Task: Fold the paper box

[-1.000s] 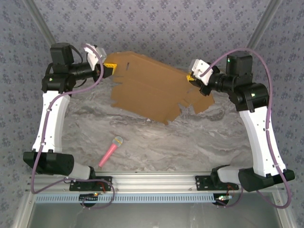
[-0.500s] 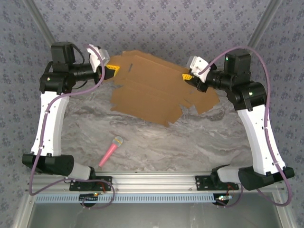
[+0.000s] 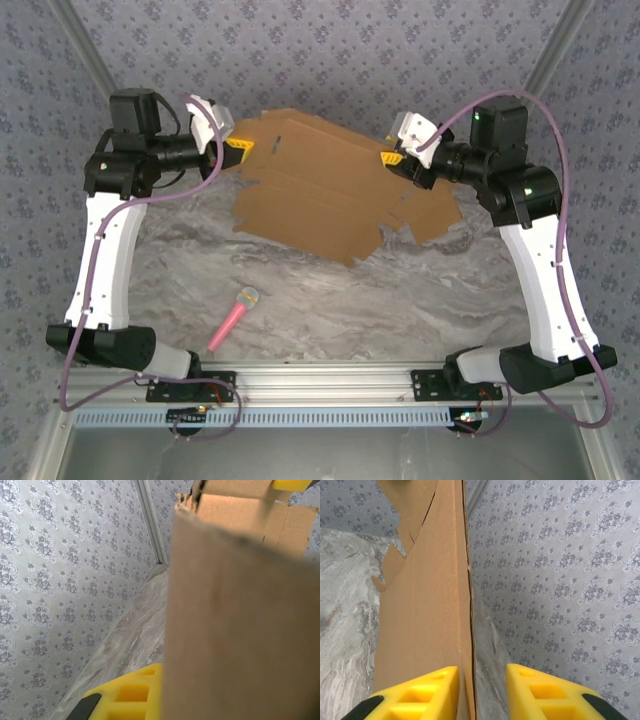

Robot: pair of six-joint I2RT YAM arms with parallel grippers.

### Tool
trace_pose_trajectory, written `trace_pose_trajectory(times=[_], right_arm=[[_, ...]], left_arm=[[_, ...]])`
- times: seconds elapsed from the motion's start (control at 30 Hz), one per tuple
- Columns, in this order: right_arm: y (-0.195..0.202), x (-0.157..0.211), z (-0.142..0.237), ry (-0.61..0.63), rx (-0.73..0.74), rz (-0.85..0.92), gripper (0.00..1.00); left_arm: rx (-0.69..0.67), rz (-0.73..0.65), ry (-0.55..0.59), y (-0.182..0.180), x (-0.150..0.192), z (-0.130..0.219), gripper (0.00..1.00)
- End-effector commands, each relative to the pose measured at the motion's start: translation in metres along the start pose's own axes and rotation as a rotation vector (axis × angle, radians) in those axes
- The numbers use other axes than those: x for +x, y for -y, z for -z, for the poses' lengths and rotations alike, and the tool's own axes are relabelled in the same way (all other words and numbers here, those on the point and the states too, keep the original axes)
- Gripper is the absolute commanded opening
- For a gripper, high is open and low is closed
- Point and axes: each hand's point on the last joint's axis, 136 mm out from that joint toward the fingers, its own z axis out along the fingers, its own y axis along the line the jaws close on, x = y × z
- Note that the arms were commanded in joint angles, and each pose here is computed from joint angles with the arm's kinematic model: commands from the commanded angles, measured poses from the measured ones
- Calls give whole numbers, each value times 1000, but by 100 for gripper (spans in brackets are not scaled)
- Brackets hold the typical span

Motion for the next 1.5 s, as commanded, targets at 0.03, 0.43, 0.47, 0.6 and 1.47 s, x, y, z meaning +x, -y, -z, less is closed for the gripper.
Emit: trace_pose_trajectory(times=[0.03,0.43,0.47,0.6,1.47], right_arm=[[-5,-1,3,-6,-29,-29,23],[-5,8,0,-35,-34,-47,0],[-5,9,0,-36,-34,-48,0],[-6,9,3,-37,-36,-59,0],[-11,-3,36,51,-48,-153,0]], left_arm=[[11,-36,17,6,-10,4,0],[0,-42,16,5,-11,5,0],[-2,-42,16,5,-11,5,0],[-25,-38,13,3,-9,5,20],[22,10,125,-11,32,-3,83]])
